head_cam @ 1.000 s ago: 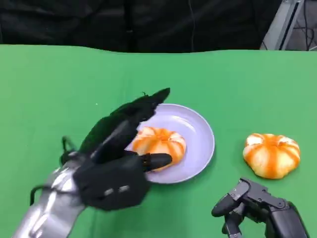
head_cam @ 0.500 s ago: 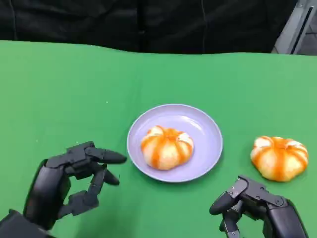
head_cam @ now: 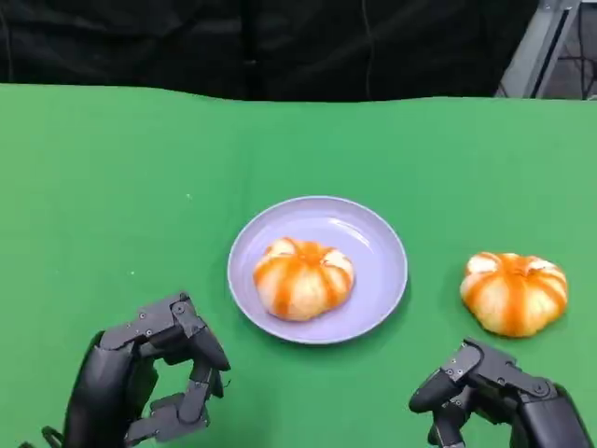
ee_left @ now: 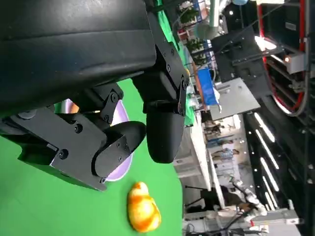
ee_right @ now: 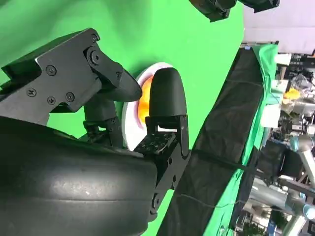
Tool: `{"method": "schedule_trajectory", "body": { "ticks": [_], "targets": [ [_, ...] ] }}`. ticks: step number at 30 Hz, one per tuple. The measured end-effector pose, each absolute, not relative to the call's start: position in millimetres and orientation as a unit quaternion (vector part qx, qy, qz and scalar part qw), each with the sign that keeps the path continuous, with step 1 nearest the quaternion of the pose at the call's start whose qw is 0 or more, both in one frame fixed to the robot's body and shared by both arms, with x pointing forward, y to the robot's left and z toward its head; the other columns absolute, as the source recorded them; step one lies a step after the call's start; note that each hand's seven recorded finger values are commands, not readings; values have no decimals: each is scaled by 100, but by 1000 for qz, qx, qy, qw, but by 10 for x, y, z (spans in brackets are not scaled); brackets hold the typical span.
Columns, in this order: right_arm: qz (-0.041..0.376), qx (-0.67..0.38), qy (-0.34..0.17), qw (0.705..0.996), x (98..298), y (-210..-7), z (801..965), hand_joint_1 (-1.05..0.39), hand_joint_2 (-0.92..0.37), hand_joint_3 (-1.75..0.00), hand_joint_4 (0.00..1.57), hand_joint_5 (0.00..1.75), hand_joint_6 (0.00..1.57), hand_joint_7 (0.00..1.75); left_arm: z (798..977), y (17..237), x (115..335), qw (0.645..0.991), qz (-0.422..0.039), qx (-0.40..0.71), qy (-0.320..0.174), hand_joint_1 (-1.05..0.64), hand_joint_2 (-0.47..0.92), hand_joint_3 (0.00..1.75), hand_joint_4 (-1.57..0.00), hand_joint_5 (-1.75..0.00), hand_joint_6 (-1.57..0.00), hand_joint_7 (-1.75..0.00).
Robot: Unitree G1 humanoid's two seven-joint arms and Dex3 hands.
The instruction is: Grasp the bread from the table and place it into the plate.
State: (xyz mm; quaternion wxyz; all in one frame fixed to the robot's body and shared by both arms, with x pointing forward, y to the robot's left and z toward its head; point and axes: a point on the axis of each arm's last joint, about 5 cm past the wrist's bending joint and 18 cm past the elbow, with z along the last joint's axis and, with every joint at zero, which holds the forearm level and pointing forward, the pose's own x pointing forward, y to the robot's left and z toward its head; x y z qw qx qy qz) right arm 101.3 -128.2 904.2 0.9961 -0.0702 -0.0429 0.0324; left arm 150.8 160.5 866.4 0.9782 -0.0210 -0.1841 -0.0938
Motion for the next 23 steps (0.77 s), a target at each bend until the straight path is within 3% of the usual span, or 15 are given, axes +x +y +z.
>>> {"method": "schedule_trajectory", "body": {
  "ticks": [10, 18, 23],
  "targets": [
    [30, -72, -44, 996, 1014, -1302, 9050, -5, -54, -110, 62, 162, 72, 129, 8669, 1598, 1517, 978, -93, -20, -186, -9, 49, 121, -86, -175, -76, -159],
    [27, -72, -46, 996, 1016, -1317, 9057, -4, -54, -110, 61, 163, 71, 130, 8684, 1589, 1541, 977, -95, -12, -189, -10, 56, 110, -85, -175, -75, -159],
    [27, -70, -46, 996, 1017, -1318, 9058, -4, -53, -112, 61, 163, 70, 131, 8680, 1595, 1546, 978, -92, -10, -189, -10, 55, 112, -85, -175, -75, -160]
  ]
}}
